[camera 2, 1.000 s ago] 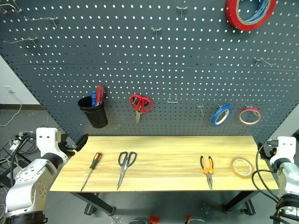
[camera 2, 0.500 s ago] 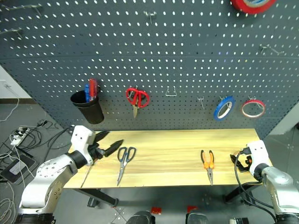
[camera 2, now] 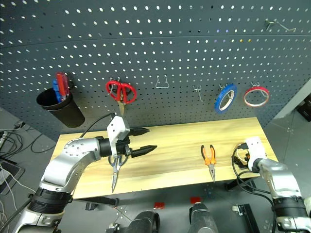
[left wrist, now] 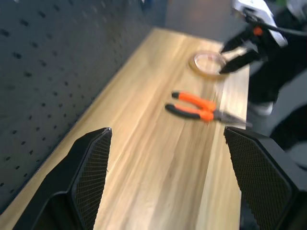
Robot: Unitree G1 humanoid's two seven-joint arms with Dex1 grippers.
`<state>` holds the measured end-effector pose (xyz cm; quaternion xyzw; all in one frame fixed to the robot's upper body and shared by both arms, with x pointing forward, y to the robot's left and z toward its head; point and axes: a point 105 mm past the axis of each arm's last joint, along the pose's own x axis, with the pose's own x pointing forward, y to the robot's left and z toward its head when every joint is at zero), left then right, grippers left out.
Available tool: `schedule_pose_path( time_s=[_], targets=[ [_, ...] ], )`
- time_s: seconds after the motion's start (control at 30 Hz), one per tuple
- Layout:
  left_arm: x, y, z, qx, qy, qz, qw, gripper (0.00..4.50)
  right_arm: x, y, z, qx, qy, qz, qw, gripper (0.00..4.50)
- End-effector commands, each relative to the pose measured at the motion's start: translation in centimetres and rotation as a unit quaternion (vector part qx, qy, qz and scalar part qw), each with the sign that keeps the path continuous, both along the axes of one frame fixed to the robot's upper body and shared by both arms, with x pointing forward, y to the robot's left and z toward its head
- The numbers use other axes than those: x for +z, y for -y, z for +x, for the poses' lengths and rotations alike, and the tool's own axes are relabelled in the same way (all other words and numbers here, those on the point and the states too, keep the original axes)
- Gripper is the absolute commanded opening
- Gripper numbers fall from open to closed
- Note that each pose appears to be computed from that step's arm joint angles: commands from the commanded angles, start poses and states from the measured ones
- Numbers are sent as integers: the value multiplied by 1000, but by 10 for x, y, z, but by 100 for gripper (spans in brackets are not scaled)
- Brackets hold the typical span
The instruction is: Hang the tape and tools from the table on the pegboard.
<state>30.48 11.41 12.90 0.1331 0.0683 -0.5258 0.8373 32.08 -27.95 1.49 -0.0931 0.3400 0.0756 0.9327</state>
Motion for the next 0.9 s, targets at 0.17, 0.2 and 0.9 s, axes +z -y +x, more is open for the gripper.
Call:
schedule_pose_path(
  time_s=[0.17,0.2,0.9],
  targets=[
    [1,26,-21,-110,35,10,993,395,-16,-4,16,35,-38,-9,999,450],
    [1,27,-22,-115,38,8,993,395,-18,-5,17,39,-46,-5,998,450],
    [3,20,-22,-165,69,19,984,398,-23,-15,21,66,-11,-35,997,45]
  ],
)
